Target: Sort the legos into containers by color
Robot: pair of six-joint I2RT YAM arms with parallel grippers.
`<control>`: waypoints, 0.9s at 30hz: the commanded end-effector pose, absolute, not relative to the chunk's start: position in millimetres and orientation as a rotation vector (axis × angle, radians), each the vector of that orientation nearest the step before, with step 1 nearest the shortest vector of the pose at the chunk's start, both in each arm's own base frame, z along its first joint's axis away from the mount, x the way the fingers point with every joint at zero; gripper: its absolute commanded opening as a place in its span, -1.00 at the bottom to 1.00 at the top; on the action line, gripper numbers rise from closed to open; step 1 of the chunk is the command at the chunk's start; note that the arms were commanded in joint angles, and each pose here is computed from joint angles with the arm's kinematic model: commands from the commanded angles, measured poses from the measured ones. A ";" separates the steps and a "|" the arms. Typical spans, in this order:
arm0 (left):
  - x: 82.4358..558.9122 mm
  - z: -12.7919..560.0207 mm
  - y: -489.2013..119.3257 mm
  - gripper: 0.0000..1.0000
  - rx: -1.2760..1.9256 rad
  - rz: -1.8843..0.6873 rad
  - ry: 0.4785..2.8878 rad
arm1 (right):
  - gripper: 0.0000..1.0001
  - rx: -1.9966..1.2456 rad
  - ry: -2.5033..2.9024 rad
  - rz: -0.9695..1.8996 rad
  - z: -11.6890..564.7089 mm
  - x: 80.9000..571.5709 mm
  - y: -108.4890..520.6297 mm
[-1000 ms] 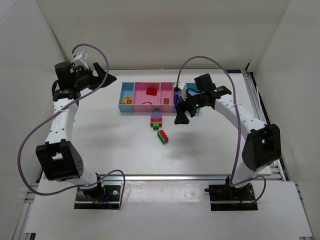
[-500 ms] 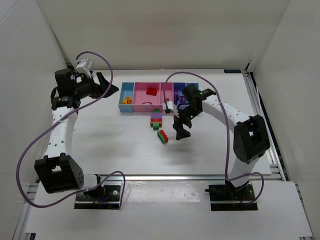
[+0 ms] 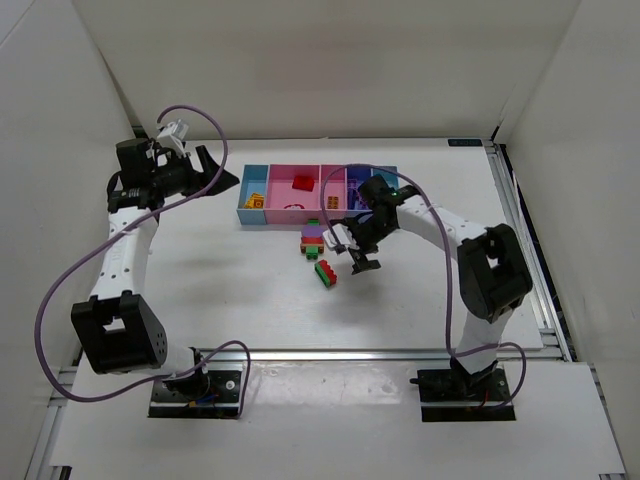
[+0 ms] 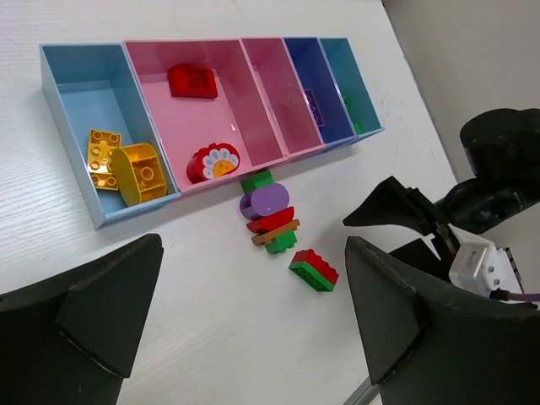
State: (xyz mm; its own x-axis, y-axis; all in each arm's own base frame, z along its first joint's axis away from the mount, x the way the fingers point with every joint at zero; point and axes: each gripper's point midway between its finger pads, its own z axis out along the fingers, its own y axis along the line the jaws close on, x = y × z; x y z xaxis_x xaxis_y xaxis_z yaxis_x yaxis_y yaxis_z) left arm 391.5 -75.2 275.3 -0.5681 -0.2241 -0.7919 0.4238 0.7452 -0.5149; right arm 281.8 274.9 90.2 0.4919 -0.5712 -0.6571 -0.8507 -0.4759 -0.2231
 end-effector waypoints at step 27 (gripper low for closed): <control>403.4 266.5 -72.5 0.99 0.128 -0.882 2.025 | 0.98 -2.351 1.100 0.826 57.4 269.2 318.8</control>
State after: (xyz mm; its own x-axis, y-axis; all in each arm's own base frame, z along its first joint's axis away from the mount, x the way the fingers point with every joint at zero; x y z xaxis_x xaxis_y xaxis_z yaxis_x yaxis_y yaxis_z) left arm 400.0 -73.8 256.1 -0.6105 -0.2336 -0.7568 0.3923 0.7409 -0.5451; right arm 276.2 315.7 55.7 0.5231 -0.5454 -0.6549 -0.7928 -0.5934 -0.1390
